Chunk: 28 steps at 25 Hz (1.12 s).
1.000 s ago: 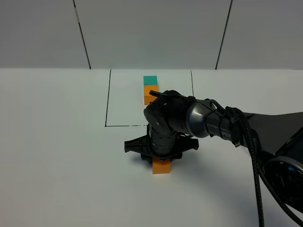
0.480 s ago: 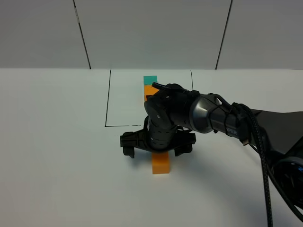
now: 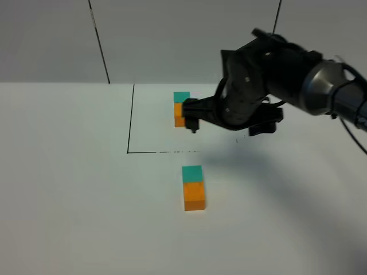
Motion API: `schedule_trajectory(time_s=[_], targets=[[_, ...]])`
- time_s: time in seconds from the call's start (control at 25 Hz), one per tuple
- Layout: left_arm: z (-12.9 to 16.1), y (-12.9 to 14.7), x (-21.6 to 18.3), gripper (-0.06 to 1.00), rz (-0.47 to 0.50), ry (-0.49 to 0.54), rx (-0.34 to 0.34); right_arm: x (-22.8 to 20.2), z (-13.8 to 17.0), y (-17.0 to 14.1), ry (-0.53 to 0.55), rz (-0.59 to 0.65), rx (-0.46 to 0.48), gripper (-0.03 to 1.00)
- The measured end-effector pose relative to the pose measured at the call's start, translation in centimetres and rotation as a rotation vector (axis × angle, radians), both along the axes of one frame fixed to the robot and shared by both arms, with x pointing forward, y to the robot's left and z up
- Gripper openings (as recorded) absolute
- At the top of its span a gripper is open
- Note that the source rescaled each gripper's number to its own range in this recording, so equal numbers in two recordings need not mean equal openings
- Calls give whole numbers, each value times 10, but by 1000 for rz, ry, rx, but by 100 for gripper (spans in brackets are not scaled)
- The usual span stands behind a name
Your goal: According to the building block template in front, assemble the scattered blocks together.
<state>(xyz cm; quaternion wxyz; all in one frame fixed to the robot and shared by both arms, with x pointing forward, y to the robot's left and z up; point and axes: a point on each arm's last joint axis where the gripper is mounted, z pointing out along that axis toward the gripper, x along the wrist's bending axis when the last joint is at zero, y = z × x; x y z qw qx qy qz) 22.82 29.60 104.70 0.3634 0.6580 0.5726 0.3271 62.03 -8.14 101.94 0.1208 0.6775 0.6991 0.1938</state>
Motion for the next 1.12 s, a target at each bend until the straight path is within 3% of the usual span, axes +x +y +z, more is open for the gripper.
schedule_trajectory(time_s=[0.28, 0.6, 0.76, 1.12], targets=[[0, 0, 0, 67, 0, 0, 0, 6, 37, -104, -54, -178, -52, 100], [0, 0, 0, 67, 0, 0, 0, -81, 66, -218, -95, -418, -81, 100], [0, 0, 0, 67, 0, 0, 0, -144, 77, -243, -163, -511, -69, 100], [0, 0, 0, 67, 0, 0, 0, -252, 77, -240, -239, -506, -53, 100]])
